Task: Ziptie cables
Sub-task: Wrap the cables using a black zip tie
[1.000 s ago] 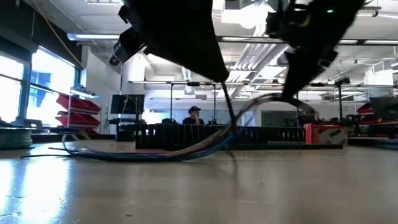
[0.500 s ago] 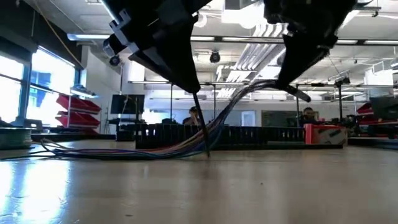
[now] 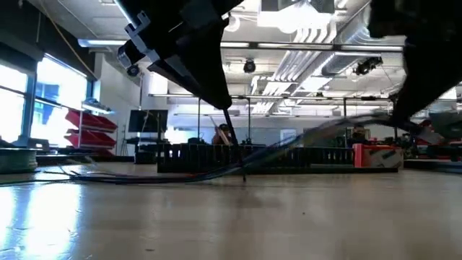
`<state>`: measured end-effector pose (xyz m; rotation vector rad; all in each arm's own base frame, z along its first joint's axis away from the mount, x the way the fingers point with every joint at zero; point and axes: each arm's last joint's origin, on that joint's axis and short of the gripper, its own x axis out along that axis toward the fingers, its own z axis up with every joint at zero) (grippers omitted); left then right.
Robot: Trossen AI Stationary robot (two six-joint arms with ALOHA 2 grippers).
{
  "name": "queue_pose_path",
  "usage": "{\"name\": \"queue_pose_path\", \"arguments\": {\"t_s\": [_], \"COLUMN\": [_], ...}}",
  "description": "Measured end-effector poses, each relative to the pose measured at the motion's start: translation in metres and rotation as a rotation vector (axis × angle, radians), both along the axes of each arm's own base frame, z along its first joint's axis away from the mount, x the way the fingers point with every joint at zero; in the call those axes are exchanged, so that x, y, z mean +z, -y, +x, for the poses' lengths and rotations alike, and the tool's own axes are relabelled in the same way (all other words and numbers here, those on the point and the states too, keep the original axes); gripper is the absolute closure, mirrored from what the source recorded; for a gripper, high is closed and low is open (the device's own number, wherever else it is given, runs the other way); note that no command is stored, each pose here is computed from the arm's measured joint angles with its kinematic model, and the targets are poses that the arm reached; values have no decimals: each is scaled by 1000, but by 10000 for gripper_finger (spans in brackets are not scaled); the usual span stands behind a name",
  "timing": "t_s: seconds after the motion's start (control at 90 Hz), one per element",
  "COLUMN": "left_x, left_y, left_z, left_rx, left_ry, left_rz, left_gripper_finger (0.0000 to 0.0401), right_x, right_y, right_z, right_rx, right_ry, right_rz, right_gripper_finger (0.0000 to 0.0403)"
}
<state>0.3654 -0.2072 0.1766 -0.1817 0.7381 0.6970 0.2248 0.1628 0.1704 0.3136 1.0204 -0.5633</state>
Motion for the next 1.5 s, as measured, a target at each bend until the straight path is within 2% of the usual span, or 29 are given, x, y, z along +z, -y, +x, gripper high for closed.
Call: {"name": "queue_pose_path", "arguments": {"t_s": [0.244, 0.356, 0.456, 0.6, 0.756, 0.9, 1.089, 1.367, 1.5], "left_x": [0, -1, -1, 0, -1, 2, -3, -16, -13], "left_y": [1, 1, 1, 2, 3, 8, 19, 23, 24], "left_z": [0, 0, 1, 2, 3, 11, 27, 34, 36], "left_rx": [-2, -8, -9, -10, -16, -28, -126, -259, -336], "left_ry": [-6, -13, -10, -2, 6, 90, 175, 129, 111], "left_rz": [-19, -40, -45, -55, -80, -140, -192, -76, 0], "left_gripper_finger": [401, 401, 401, 401, 401, 401, 401, 401, 401], "right_x": [-36, -47, -49, -32, 0, 10, -3, -17, -15], "right_y": [0, 4, 6, 5, -2, -17, -29, -20, -17], "right_z": [-17, -23, -25, -24, -15, -9, -6, -7, -1], "right_rx": [85, 108, 151, 275, 429, 584, 682, 639, 692], "right_ry": [-38, -55, -76, -130, -41, 105, 332, 495, 513], "right_rz": [124, 162, 143, 83, -23, -88, -113, -68, -75], "right_gripper_finger": [390, 355, 307, 242, 202, 195, 195, 195, 195]}}
